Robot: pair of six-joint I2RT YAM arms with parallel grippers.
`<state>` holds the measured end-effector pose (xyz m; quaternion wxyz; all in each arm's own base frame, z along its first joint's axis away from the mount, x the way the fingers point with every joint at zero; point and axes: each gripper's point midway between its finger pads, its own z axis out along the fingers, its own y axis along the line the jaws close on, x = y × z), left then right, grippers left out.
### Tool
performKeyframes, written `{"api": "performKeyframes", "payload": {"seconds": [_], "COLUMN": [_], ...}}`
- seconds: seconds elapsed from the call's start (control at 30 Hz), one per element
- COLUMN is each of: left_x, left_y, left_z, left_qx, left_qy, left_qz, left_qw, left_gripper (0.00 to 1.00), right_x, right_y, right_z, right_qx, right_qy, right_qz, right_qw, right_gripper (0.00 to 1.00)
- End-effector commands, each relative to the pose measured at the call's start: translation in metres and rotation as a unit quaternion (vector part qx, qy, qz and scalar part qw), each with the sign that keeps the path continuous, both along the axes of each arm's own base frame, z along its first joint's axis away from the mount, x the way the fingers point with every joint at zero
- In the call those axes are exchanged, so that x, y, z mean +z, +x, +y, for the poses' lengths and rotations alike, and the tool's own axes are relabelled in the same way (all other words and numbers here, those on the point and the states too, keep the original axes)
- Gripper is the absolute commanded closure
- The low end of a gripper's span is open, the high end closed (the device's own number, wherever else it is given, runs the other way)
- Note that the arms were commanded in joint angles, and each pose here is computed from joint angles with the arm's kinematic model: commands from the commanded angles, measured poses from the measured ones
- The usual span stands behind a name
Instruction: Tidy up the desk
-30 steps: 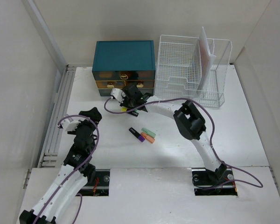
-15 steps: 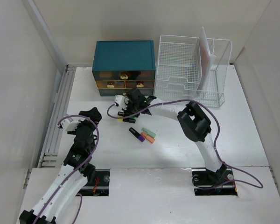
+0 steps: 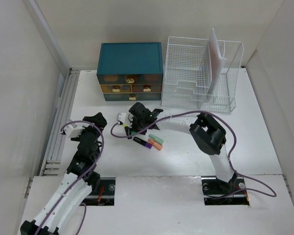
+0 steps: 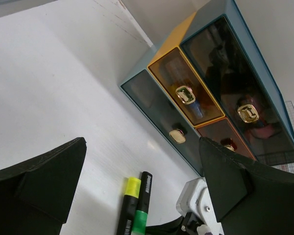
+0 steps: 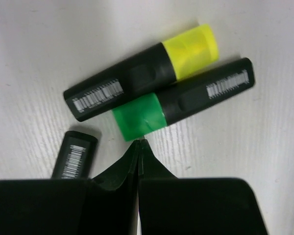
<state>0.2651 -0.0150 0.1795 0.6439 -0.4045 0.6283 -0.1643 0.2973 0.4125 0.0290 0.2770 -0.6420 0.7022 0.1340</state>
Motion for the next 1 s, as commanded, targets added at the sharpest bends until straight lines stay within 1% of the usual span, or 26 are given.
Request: {"api": "performKeyframes", "payload": {"seconds": [0.0, 0.07, 0.1, 0.13, 0.2, 0.23, 0.27, 0.3, 0.33, 0.37, 0.4, 0.47, 0.5, 0.57, 0.6, 0.63, 0.67, 0.7, 0.73, 0.77, 0.8, 0.83, 0.87, 0.9, 0.93, 0.97], "left_x": [0.009, 0.013, 0.008, 0.015, 0.013, 0.017, 0.010, 0.008, 0.012, 0.015, 0.012, 0.016, 0.013, 0.015, 0.024, 0.019, 0.023, 0.036, 0.029, 0.029, 0.041, 0.045, 0.032, 0.033, 0.048, 0.034], "left_y": [0.001, 0.002, 0.003, 0.005, 0.009, 0.012, 0.015, 0.018, 0.021, 0.024, 0.029, 0.036, 0.041, 0.045, 0.049, 0.052, 0.054, 0.059, 0.064, 0.069, 0.074, 0.079, 0.087, 0.090, 0.098, 0.106], "left_z": [-0.002, -0.003, -0.003, -0.003, -0.008, -0.010, -0.011, -0.014, -0.019, -0.023, -0.027, -0.036, -0.040, -0.050, -0.055, -0.062, -0.076, -0.080, -0.088, -0.092, -0.104, -0.110, -0.118, -0.130, -0.135, -0.143], "left_qx": [-0.005, -0.005, -0.006, -0.006, -0.018, -0.018, -0.019, -0.024, -0.034, -0.040, -0.047, -0.065, -0.070, -0.097, -0.109, -0.125, -0.164, -0.175, -0.192, -0.203, -0.228, -0.240, -0.255, -0.282, -0.288, -0.300], "left_qy": [0.000, -0.004, 0.003, 0.001, 0.012, 0.008, 0.018, 0.019, 0.017, 0.013, 0.020, 0.017, 0.019, 0.032, 0.034, 0.041, 0.053, 0.052, 0.058, 0.064, 0.068, 0.076, 0.078, 0.076, 0.073, 0.060], "left_qz": [-0.013, -0.021, -0.016, -0.028, -0.023, -0.032, -0.019, -0.016, -0.019, -0.027, -0.019, -0.023, -0.015, -0.014, -0.028, -0.022, -0.028, -0.049, -0.039, -0.039, -0.051, -0.057, -0.040, -0.042, -0.066, -0.051], "left_qw": [1.000, 1.000, 1.000, 1.000, 1.000, 0.999, 0.999, 0.999, 0.999, 0.999, 0.999, 0.997, 0.997, 0.995, 0.993, 0.991, 0.985, 0.982, 0.979, 0.976, 0.970, 0.966, 0.963, 0.956, 0.952, 0.951], "left_gripper": [0.01, 0.01, 0.01, 0.01, 0.03, 0.03, 0.03, 0.04, 0.04, 0.06, 0.08, 0.09, 0.10, 0.13, 0.15, 0.19, 0.22, 0.25, 0.28, 0.30, 0.32, 0.33, 0.33, 0.33, 0.33, 0.33], "right_x": [0.035, 0.054, 0.069, 0.080, 0.124, 0.134, 0.147, 0.167, 0.177, 0.184, 0.183, 0.186, 0.170, 0.166, 0.164, 0.152, 0.163, 0.165, 0.165, 0.180, 0.187, 0.192, 0.198, 0.207, 0.211, 0.215], "right_y": [0.012, 0.029, 0.047, 0.054, 0.071, 0.081, 0.086, 0.087, 0.092, 0.090, 0.085, 0.067, 0.053, 0.030, 0.024, 0.020, 0.016, 0.018, 0.018, 0.021, 0.023, 0.033, 0.036, 0.038, 0.047, 0.050], "right_z": [0.003, 0.000, -0.008, -0.012, -0.021, -0.036, -0.040, -0.049, -0.055, -0.058, -0.064, -0.064, -0.069, -0.068, -0.072, -0.081, -0.086, -0.093, -0.098, -0.106, -0.111, -0.124, -0.131, -0.138, -0.151, -0.158], "right_qx": [-0.028, -0.067, -0.108, -0.124, -0.167, -0.190, -0.202, -0.214, -0.218, -0.214, -0.210, -0.170, -0.159, -0.101, -0.093, -0.084, -0.080, -0.088, -0.092, -0.106, -0.116, -0.140, -0.157, -0.168, -0.190, -0.204], "right_qy": [0.023, 0.031, 0.025, 0.027, 0.059, 0.063, 0.078, 0.094, 0.112, 0.122, 0.126, 0.145, 0.126, 0.126, 0.124, 0.112, 0.122, 0.125, 0.130, 0.145, 0.152, 0.158, 0.166, 0.179, 0.185, 0.194], "right_qz": [-0.045, -0.083, -0.126, -0.147, -0.193, -0.199, -0.203, -0.208, -0.201, -0.191, -0.168, -0.126, -0.098, -0.074, -0.073, -0.071, -0.083, -0.091, -0.097, -0.110, -0.113, -0.120, -0.119, -0.121, -0.120, -0.116], "right_qw": [0.998, 0.994, 0.986, 0.981, 0.965, 0.959, 0.955, 0.950, 0.948, 0.950, 0.955, 0.967, 0.974, 0.984, 0.985, 0.988, 0.986, 0.984, 0.982, 0.978, 0.975, 0.970, 0.966, 0.962, 0.957, 0.953], "right_gripper": [1.00, 1.00, 1.00, 1.00, 0.99, 0.93, 0.82, 0.57, 0.50, 0.45, 0.41, 0.40, 0.38, 0.36, 0.36, 0.34, 0.34, 0.34, 0.34, 0.34, 0.34, 0.34, 0.34, 0.34, 0.34, 0.34]}}
